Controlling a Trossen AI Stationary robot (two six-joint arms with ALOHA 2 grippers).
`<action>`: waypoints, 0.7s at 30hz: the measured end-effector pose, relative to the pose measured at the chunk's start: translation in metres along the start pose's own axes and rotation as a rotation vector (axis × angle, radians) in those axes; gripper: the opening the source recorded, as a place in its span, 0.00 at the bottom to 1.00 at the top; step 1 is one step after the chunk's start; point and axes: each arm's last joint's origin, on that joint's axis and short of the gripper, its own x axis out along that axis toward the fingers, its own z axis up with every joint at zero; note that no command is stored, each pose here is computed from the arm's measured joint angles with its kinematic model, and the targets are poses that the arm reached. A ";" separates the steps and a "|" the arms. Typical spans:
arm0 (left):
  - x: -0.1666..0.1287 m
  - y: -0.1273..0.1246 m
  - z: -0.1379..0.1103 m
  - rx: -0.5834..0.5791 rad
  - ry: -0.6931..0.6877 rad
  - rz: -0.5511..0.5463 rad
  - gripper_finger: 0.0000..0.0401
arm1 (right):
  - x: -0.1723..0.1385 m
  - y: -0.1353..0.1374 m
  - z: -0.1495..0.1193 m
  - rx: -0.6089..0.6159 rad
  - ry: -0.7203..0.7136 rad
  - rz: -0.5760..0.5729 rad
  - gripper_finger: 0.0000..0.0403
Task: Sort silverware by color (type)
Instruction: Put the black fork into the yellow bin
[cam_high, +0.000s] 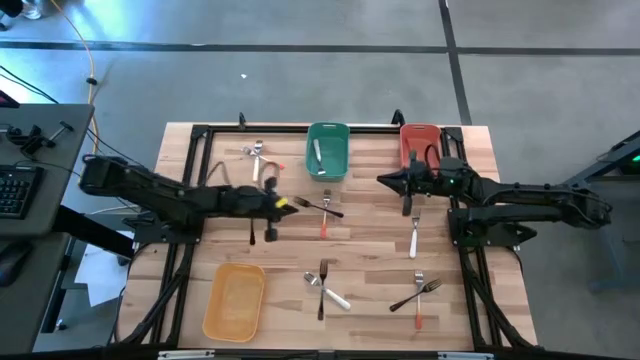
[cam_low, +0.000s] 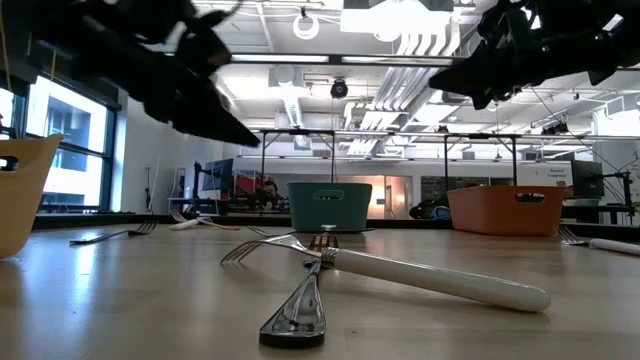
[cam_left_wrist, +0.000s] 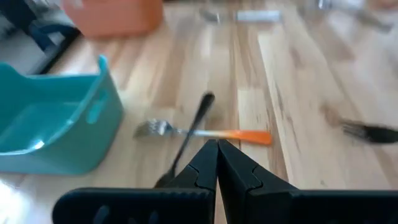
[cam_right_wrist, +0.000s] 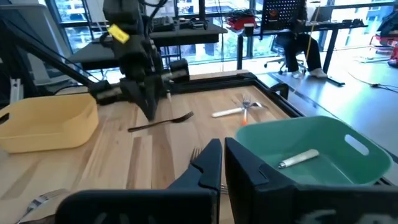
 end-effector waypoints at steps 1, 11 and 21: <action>0.007 0.000 0.003 0.013 0.036 -0.003 0.00 | 0.000 0.001 0.000 0.000 0.000 0.003 0.01; 0.059 0.017 0.025 -0.006 0.202 -0.039 0.10 | 0.000 0.003 -0.001 -0.001 0.007 0.018 0.01; 0.087 0.039 0.016 0.018 0.315 -0.045 0.26 | 0.000 0.003 -0.001 -0.001 0.010 0.018 0.01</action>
